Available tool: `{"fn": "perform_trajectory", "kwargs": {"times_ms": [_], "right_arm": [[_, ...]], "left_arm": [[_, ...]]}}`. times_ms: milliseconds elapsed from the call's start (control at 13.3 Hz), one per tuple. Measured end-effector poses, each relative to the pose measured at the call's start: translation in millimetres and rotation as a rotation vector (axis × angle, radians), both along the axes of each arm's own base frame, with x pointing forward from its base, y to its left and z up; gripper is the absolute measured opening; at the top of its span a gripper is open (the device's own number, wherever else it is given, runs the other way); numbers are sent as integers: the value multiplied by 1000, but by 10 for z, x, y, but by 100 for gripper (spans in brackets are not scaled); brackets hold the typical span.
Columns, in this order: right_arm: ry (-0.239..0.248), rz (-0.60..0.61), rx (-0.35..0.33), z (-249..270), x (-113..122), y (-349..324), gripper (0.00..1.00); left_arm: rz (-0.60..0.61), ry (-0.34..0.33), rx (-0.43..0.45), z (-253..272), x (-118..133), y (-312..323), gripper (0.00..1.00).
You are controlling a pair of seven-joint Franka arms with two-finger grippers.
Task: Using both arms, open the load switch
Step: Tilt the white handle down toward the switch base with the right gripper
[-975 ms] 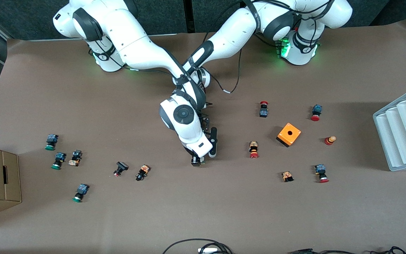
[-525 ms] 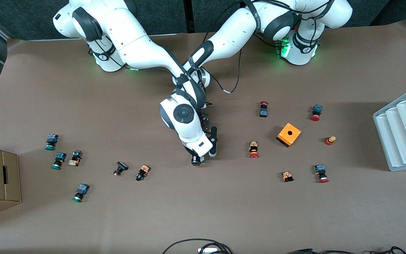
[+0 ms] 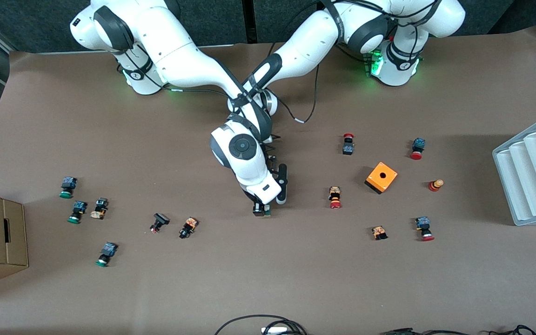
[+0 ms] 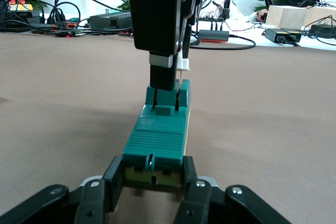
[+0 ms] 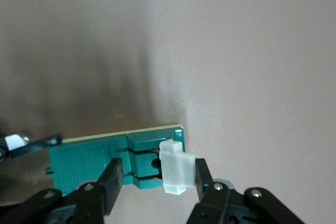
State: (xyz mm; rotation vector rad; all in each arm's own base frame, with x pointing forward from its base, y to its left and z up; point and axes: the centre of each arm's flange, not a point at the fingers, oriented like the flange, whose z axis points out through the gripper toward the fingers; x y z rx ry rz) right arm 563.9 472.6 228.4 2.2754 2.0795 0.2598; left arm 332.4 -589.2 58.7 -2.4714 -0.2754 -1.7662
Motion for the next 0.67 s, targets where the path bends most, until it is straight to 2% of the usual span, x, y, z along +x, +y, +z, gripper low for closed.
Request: {"fn": "perform_trajectory", "kwargs": {"times_ms": [675], "right_arm": [[28,10,-1,68,-124,29,62]], "left_arm": [[0,0,0,0,0,0,49]]}}
